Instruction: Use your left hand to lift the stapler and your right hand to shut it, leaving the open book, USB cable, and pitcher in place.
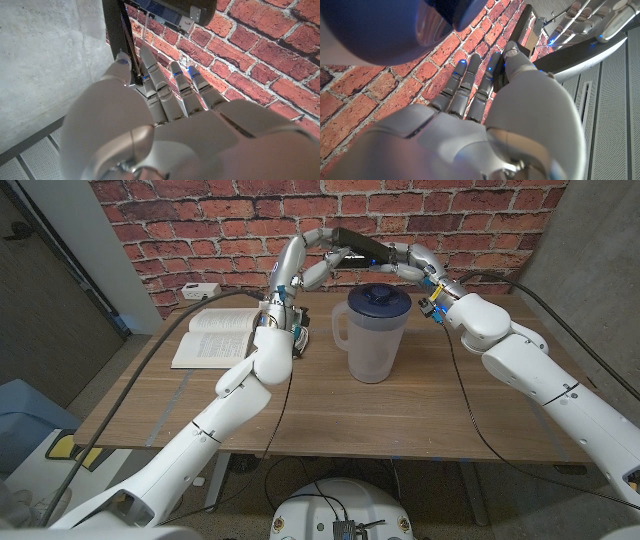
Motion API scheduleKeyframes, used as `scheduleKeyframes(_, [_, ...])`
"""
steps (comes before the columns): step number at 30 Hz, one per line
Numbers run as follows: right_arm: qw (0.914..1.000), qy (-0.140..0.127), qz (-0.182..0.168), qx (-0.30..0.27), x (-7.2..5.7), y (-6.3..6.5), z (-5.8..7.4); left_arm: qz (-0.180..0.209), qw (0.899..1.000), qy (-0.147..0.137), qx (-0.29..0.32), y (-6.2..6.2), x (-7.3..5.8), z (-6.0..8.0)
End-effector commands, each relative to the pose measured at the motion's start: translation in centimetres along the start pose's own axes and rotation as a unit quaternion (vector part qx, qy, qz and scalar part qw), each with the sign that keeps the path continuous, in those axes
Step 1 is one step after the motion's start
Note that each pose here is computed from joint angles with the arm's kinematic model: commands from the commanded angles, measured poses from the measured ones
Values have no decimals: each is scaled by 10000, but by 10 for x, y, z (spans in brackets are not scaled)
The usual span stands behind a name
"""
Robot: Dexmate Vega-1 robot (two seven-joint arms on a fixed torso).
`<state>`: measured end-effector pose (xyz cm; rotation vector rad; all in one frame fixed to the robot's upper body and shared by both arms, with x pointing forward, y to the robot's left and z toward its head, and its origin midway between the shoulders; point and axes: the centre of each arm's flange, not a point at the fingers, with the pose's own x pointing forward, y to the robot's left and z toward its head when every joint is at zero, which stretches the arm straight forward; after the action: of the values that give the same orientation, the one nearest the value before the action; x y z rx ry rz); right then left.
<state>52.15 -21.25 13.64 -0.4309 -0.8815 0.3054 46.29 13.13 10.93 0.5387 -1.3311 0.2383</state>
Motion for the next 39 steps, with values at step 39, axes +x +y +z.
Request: scheduleKeyframes(39, [9999, -15, -77, 111, 7, -3, -3, 883, 9952, 412, -24, 22, -32, -21])
